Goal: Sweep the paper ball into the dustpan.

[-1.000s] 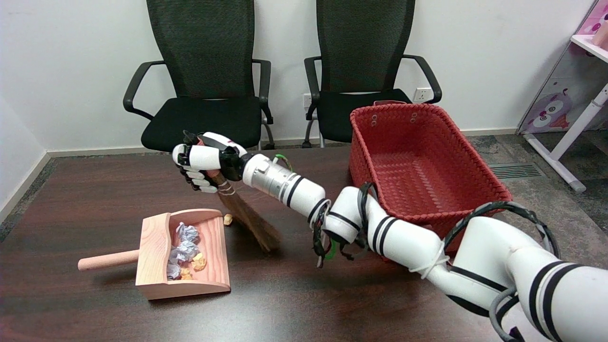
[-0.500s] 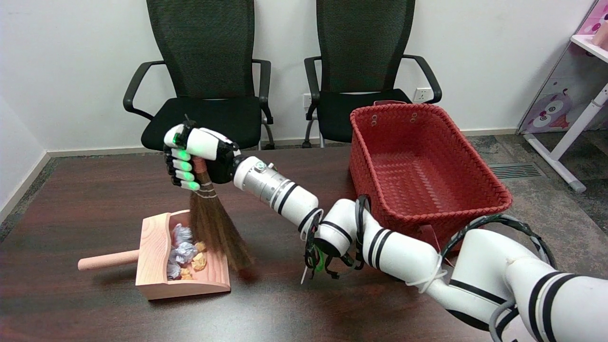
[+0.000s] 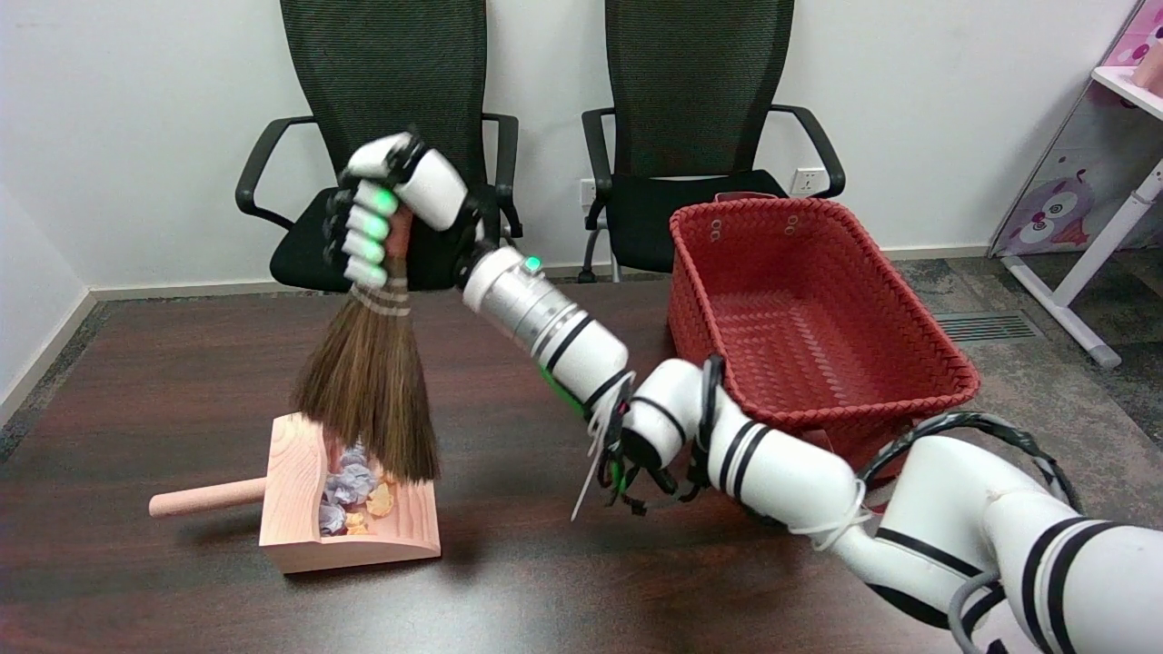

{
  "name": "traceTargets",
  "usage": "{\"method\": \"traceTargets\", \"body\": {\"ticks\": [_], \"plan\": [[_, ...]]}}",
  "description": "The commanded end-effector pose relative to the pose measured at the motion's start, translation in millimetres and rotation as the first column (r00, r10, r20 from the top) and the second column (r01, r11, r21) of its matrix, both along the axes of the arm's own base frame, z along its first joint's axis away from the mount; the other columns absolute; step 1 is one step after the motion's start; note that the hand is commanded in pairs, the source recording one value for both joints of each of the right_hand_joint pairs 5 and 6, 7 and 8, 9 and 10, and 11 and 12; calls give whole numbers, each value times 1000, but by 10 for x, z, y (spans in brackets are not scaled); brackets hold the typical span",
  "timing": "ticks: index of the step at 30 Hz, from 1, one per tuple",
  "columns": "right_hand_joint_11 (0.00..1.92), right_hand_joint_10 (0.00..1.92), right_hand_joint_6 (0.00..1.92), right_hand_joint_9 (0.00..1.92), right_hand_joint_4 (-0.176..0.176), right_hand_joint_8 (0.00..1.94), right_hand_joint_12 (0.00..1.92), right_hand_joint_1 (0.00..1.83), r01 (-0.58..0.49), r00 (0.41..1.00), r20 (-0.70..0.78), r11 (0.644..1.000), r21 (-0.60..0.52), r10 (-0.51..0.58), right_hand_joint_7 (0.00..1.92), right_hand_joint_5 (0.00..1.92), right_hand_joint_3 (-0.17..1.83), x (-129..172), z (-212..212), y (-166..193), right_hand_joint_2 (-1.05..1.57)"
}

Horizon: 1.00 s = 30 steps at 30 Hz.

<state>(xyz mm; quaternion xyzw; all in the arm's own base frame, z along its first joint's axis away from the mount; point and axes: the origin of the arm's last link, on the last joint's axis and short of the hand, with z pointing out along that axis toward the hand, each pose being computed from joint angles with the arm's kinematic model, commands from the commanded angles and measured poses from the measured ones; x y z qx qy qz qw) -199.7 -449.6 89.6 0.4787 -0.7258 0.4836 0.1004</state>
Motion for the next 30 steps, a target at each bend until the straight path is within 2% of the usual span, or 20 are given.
{"method": "traceTargets", "body": {"ticks": [1,5,7,13,17,24,30], "plan": [[1920,1920,1920,1920,-3,1920,1920,740,-325,946,-44,937,-124,322,1920,1920,1830,1107,893,39,1095],[1920,1920,1920,1920,2,1920,1920,690,-395,911,-206,899,-191,357,1920,1920,1740,1184,1033,105,1321],[1920,1920,1920,1920,4,1920,1920,675,-438,883,-290,868,-233,368,1920,1920,1722,1197,1116,158,1388],[1920,1920,1920,1920,9,1920,1920,643,-458,856,-423,815,-355,297,1920,1920,1708,1007,1462,285,1533],[1920,1920,1920,1920,10,1920,1920,638,-444,864,-430,797,-409,260,1920,1920,1725,857,1614,381,1551],[1920,1920,1920,1920,13,1920,1920,635,-456,863,-456,725,-517,218,1920,1920,1730,652,1893,577,1571],[1920,1920,1920,1920,14,1920,1920,641,-431,877,-447,701,-568,176,1920,1920,1727,477,2004,679,1571]]}}
